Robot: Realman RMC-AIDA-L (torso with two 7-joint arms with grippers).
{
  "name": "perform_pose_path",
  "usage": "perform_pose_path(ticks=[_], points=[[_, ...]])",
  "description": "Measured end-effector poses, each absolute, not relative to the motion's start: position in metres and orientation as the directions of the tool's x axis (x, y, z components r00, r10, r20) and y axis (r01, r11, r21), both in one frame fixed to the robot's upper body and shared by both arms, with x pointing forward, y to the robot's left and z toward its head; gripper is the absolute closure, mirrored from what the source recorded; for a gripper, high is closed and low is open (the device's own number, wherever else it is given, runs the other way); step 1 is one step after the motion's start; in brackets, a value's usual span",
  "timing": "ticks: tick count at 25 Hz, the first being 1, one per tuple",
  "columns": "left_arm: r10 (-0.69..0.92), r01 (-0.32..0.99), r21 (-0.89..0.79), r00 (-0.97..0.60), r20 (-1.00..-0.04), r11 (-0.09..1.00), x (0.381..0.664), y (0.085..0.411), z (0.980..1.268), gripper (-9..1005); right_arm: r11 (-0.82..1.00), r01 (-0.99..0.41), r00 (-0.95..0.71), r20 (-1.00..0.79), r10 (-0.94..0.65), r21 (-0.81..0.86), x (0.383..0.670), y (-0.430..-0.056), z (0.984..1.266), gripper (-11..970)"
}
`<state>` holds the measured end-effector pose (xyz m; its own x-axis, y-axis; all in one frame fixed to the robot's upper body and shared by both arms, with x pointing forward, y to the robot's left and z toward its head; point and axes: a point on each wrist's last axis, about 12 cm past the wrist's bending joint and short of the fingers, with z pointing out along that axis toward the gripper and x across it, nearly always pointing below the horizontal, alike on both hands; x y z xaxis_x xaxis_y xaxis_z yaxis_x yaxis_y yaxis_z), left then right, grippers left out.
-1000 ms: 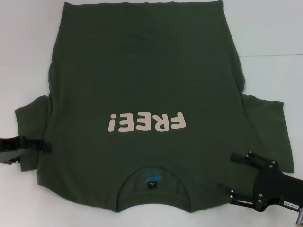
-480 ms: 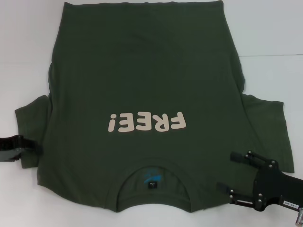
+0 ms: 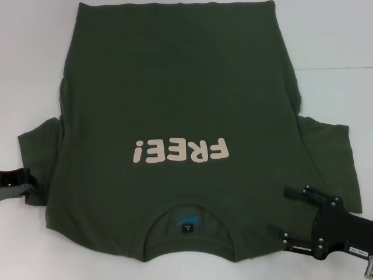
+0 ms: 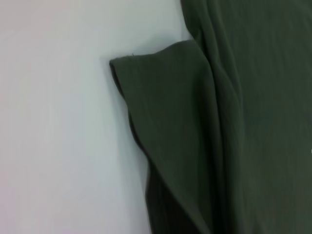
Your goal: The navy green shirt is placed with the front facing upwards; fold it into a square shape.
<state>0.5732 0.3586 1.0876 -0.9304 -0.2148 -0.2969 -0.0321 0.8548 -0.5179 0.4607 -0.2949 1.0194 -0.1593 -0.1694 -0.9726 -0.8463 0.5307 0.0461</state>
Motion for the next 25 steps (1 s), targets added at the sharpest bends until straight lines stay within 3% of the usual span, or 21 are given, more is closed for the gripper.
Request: perform_pose_path(ticks=[9, 25], points=[[-0.200, -0.010, -0.516, -0.928, -0.314, 0.856, 0.576, 0.358, 1.091, 996, 0.531, -0.846, -0.158, -0.973, -0.171, 0.044, 0.461, -0.295, 1.020, 44], [-0.193, 0.007, -0.451, -0.898, -0.396, 0.892, 0.582, 0.383, 1.116, 992, 0.554, -0.831, -0.155, -0.976, -0.156, 0.044, 0.464, -0.297, 1.021, 44]])
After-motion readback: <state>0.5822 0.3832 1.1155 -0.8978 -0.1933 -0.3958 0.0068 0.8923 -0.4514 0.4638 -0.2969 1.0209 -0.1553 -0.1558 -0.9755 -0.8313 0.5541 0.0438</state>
